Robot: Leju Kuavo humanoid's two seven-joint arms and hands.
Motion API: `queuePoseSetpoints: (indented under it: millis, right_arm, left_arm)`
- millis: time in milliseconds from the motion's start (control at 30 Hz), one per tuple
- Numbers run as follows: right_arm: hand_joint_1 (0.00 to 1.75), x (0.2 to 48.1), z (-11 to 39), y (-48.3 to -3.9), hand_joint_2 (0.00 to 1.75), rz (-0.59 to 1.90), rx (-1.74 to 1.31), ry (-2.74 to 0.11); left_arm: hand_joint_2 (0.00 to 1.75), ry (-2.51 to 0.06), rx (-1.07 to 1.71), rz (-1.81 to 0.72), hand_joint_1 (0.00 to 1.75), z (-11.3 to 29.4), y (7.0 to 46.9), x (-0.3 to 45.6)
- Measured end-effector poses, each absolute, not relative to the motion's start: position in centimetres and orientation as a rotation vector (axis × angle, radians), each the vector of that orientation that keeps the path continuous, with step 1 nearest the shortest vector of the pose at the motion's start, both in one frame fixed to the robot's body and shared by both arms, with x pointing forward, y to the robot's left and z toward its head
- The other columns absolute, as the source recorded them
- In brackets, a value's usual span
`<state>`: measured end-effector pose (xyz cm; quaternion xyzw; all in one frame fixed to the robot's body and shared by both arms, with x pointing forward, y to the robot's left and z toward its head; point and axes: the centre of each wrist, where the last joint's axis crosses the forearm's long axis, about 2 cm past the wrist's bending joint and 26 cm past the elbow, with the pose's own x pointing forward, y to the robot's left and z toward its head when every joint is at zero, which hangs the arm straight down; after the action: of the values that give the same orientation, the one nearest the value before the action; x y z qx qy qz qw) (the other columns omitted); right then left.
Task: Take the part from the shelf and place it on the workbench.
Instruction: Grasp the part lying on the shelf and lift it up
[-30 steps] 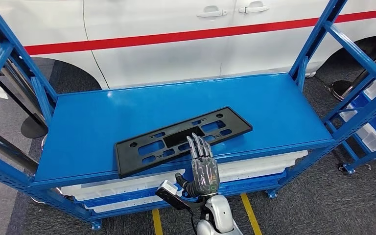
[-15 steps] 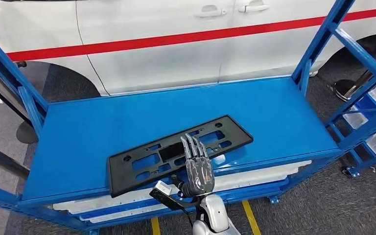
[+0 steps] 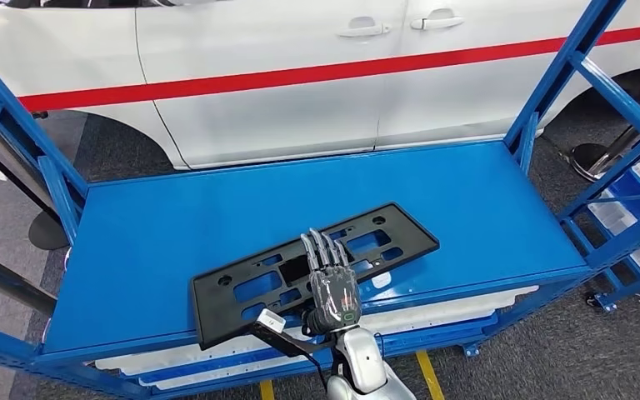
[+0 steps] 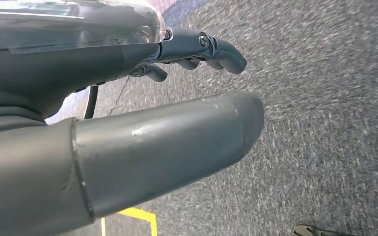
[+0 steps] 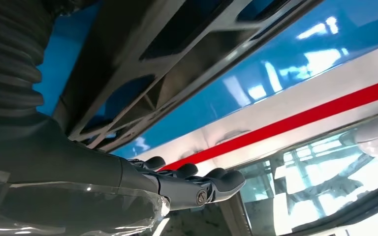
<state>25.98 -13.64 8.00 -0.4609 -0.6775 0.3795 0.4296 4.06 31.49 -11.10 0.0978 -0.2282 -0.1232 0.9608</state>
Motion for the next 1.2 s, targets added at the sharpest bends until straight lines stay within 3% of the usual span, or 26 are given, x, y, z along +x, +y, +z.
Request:
queuePoseSetpoints:
  millis: [567,700,767,1200]
  right_arm:
    - [0.02,29.7,9.3,-14.8,1.75,1.089,-1.287,-1.658]
    - [1.52,30.8,9.7,-16.3,1.75,1.15,-1.321,-1.614]
    - [1.62,31.1,9.6,-17.0,1.75,1.192,-1.322,-1.585]
    - [1.68,32.1,9.9,-18.5,1.75,1.233,-1.337,-1.54]
  left_arm:
    - [0.0,-0.457,0.197,-0.284,0.0,-11.1,31.7,4.3]
    - [0.0,-0.453,0.195,-0.287,0.0,-11.1,31.7,4.3]
    - [0.0,-0.452,0.193,-0.289,0.0,-11.1,31.8,4.2]
    - [0.0,-0.452,0.191,-0.281,0.0,-11.1,31.8,4.3]
